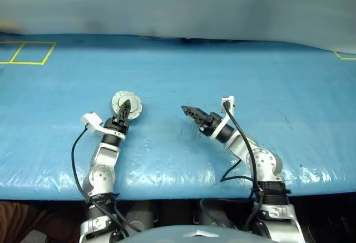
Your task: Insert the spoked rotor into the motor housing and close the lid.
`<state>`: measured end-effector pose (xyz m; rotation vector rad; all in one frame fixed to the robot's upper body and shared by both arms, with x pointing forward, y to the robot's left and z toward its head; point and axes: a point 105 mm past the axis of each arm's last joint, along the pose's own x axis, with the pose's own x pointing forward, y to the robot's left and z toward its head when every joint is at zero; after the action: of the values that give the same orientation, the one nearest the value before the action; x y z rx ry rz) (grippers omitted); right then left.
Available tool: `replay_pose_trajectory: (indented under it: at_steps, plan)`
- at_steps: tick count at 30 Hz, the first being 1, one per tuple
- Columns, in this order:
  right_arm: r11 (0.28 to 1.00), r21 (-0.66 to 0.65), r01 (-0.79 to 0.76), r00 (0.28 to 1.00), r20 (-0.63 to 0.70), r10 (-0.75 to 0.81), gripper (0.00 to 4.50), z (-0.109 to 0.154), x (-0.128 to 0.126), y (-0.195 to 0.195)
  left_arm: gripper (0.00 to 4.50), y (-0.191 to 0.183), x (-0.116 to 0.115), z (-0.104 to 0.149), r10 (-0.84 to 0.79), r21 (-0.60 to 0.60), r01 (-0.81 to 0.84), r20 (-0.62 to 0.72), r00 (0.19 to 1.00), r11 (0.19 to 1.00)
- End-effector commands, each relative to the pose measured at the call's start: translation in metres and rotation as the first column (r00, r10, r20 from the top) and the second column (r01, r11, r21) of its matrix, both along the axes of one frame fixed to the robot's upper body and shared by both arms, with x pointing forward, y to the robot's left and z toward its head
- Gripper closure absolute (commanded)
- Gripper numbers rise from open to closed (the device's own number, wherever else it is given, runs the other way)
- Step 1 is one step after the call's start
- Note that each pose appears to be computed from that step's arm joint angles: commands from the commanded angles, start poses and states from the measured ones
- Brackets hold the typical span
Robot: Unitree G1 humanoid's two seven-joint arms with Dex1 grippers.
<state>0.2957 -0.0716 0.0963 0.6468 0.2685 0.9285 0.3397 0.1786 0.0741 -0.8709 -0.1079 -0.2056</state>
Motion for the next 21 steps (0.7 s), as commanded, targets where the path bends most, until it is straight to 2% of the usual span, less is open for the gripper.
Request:
replay_pose_trajectory:
  at_steps: [1,4,9,12,15,16,21]
  plan:
    - [0.979,-0.150,-0.138,0.977,0.139,0.159,1.38,0.001,-0.021,0.017,1.87,-0.004,0.019,0.027,0.001,0.031,-0.004,0.086,0.996,1.000]
    - [0.932,-0.314,-0.181,0.947,0.200,0.252,1.38,-0.015,-0.031,0.022,1.87,-0.004,0.036,0.029,0.013,0.040,-0.016,0.071,0.997,0.999]
    - [0.932,-0.336,-0.138,0.945,0.238,0.226,1.38,-0.018,-0.026,0.024,1.87,-0.007,0.054,0.017,0.023,0.088,-0.023,0.002,1.000,0.996]
    - [0.934,-0.332,-0.131,0.945,0.244,0.219,1.33,-0.017,-0.026,0.024,1.16,0.000,0.058,0.006,0.071,0.115,-0.064,-0.050,0.996,0.991]
    - [0.935,-0.336,-0.116,0.948,0.244,0.205,1.33,-0.018,-0.024,0.023,0.16,0.007,0.058,0.000,0.110,0.141,-0.099,-0.072,0.991,0.985]
    - [0.934,-0.339,-0.110,0.949,0.243,0.200,1.33,-0.019,-0.023,0.022,0.04,0.012,0.057,-0.001,0.142,0.154,-0.130,-0.071,0.987,0.979]
    - [0.934,-0.343,-0.105,0.952,0.235,0.194,1.33,-0.022,-0.023,0.021,0.04,0.045,0.046,0.005,0.310,0.194,-0.299,-0.026,0.950,0.934]
